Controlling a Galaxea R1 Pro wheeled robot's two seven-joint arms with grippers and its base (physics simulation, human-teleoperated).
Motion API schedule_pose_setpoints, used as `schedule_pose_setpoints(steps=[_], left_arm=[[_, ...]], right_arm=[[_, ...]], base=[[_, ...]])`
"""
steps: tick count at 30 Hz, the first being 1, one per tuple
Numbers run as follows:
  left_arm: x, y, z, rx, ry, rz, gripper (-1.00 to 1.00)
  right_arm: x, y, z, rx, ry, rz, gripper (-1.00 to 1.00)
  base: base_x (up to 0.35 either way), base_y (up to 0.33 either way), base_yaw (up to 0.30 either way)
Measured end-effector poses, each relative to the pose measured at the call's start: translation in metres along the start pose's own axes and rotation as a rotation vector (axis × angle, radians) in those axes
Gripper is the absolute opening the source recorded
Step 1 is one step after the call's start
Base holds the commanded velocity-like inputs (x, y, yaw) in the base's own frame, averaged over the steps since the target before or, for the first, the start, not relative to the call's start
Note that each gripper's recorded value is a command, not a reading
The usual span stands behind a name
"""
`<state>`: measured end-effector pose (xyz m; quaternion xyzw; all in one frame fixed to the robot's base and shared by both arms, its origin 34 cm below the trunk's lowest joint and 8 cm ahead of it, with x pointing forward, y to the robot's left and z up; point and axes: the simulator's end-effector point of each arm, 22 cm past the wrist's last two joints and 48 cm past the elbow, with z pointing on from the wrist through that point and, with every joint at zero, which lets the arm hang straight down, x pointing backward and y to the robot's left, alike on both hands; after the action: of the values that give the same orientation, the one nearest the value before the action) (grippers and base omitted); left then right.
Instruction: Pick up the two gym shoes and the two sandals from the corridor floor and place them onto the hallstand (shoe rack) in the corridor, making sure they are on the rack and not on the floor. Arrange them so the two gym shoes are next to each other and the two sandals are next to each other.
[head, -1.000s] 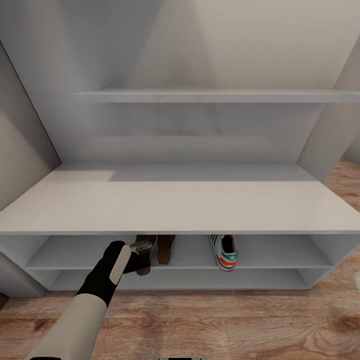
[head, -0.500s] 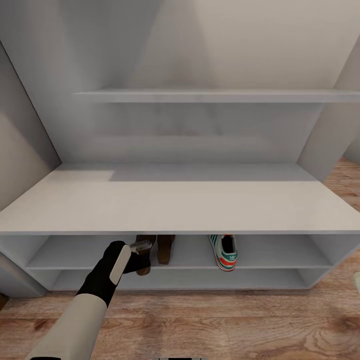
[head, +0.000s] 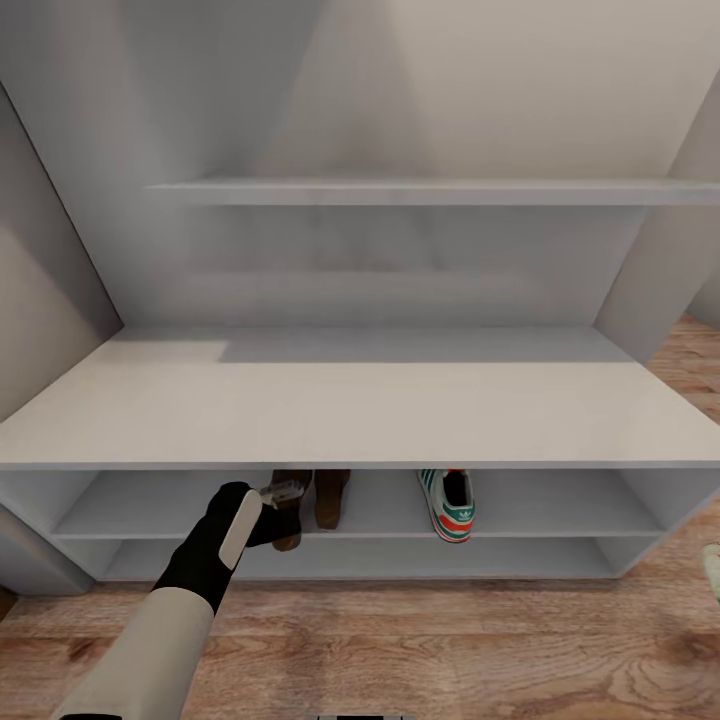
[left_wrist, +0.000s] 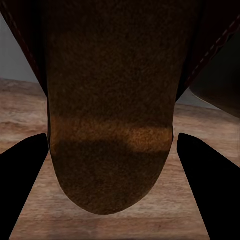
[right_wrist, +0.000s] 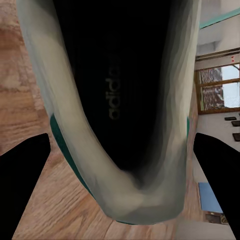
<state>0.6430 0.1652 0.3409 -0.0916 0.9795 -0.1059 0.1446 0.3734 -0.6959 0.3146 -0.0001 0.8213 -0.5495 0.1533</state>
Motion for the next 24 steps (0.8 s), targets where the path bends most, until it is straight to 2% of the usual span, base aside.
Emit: schedule_pose_setpoints(steps=[24], left_arm=[[0.0071,0.0009,-0.0026,-0.006,0.014,0.003,-1.0]], right_arm=[[-0.0013,-0.0013,-0.0016,-0.017,-0.003,0.011,-1.0]], base=[[0.02,0.0,0.0]])
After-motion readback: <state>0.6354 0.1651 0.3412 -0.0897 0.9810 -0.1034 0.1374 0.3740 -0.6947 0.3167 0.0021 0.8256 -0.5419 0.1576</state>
